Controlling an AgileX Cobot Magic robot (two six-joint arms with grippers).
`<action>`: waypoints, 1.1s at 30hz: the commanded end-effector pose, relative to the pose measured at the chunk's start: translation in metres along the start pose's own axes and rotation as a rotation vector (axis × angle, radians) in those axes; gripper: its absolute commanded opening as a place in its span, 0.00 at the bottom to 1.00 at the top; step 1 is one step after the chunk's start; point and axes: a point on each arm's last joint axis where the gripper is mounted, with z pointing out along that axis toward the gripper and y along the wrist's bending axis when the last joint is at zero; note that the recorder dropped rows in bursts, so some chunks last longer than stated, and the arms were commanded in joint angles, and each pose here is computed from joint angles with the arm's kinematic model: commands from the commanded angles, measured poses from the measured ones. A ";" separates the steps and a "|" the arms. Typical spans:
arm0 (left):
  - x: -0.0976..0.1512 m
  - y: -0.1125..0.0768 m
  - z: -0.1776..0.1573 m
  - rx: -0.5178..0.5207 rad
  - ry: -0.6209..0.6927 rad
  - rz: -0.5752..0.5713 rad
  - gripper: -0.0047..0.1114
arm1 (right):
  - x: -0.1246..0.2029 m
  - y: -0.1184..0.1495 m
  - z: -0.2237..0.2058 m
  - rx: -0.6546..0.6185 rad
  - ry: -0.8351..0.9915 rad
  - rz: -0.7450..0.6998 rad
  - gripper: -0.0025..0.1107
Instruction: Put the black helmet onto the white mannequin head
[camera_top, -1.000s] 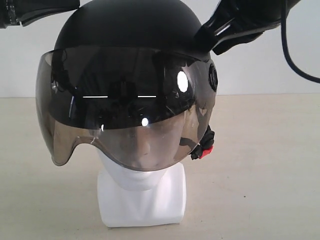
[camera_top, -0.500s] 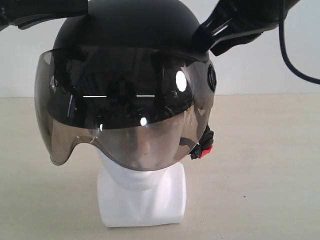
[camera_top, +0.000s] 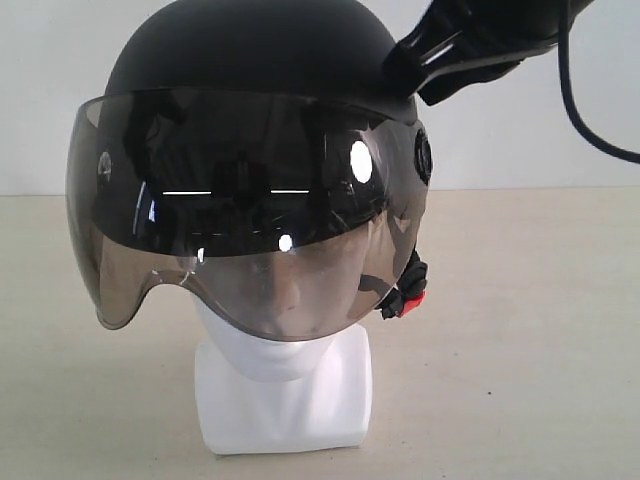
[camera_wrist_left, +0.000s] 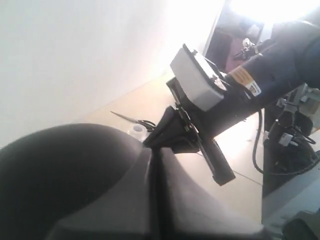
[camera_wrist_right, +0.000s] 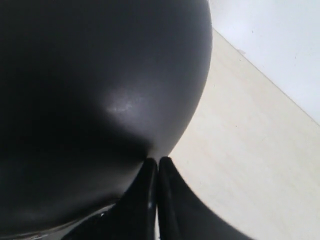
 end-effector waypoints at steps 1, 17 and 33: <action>-0.011 0.002 -0.016 -0.095 -0.046 -0.014 0.08 | -0.001 0.001 -0.018 0.010 -0.067 0.000 0.02; 0.004 0.043 -0.078 -0.422 -0.119 -0.155 0.08 | 0.059 -0.035 -0.111 0.535 -0.046 0.216 0.02; 0.036 0.105 -0.135 -1.238 -0.273 -0.091 0.08 | 0.163 0.024 -0.105 0.190 -0.435 0.302 0.02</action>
